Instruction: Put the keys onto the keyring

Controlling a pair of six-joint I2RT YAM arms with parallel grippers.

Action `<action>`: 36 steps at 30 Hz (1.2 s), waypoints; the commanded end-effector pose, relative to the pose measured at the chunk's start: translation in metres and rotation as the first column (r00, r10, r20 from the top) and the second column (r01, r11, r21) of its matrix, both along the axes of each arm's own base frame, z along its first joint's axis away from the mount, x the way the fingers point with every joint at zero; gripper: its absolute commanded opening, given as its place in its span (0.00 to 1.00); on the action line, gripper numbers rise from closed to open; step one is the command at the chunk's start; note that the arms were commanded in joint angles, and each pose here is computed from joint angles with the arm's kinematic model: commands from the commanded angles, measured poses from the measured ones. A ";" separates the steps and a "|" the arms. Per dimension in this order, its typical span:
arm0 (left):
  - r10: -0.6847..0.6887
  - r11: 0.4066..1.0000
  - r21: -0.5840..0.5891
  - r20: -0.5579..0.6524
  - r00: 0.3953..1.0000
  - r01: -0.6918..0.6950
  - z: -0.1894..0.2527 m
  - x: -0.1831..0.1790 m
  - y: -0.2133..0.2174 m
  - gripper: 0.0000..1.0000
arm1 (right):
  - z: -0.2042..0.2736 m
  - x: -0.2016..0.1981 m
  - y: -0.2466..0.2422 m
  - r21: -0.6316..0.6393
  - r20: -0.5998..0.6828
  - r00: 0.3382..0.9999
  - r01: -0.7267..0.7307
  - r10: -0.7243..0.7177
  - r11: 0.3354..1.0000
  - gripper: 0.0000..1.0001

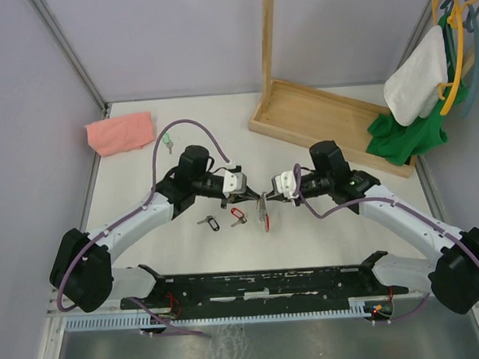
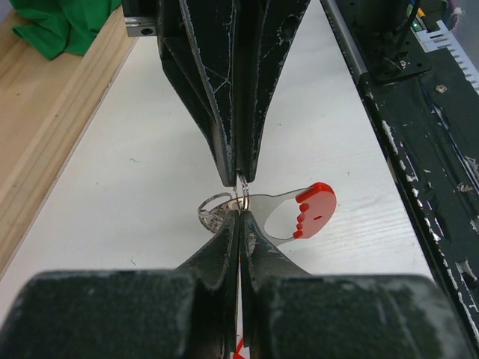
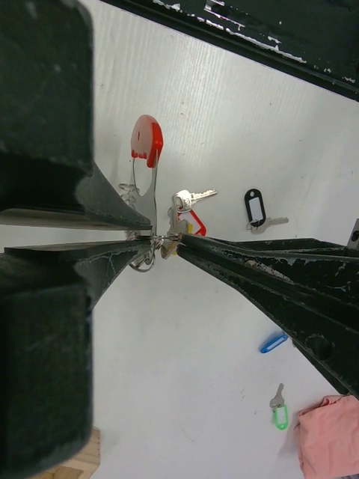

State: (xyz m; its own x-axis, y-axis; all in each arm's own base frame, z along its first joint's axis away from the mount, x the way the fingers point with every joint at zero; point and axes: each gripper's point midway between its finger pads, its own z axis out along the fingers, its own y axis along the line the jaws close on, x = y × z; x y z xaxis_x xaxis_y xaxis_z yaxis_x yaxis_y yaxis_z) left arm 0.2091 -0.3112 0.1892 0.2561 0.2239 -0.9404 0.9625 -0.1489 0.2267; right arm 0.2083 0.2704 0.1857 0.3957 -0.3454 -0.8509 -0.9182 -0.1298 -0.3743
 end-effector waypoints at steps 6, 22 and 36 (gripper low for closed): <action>-0.004 1.000 -0.011 -0.005 1.000 0.004 0.022 0.001 -0.011 0.03 | 0.018 0.004 0.012 0.017 0.053 0.998 -0.026 0.025 1.000 0.20; 0.025 0.999 0.025 -0.022 0.999 -0.025 0.016 0.002 -0.012 0.03 | 0.019 0.006 0.011 0.014 0.069 0.998 0.003 -0.004 1.000 0.01; 0.099 0.994 0.053 -0.096 0.990 -0.095 -0.009 0.012 0.000 0.03 | 0.066 0.013 0.011 0.325 0.093 0.992 0.050 -0.085 0.944 0.01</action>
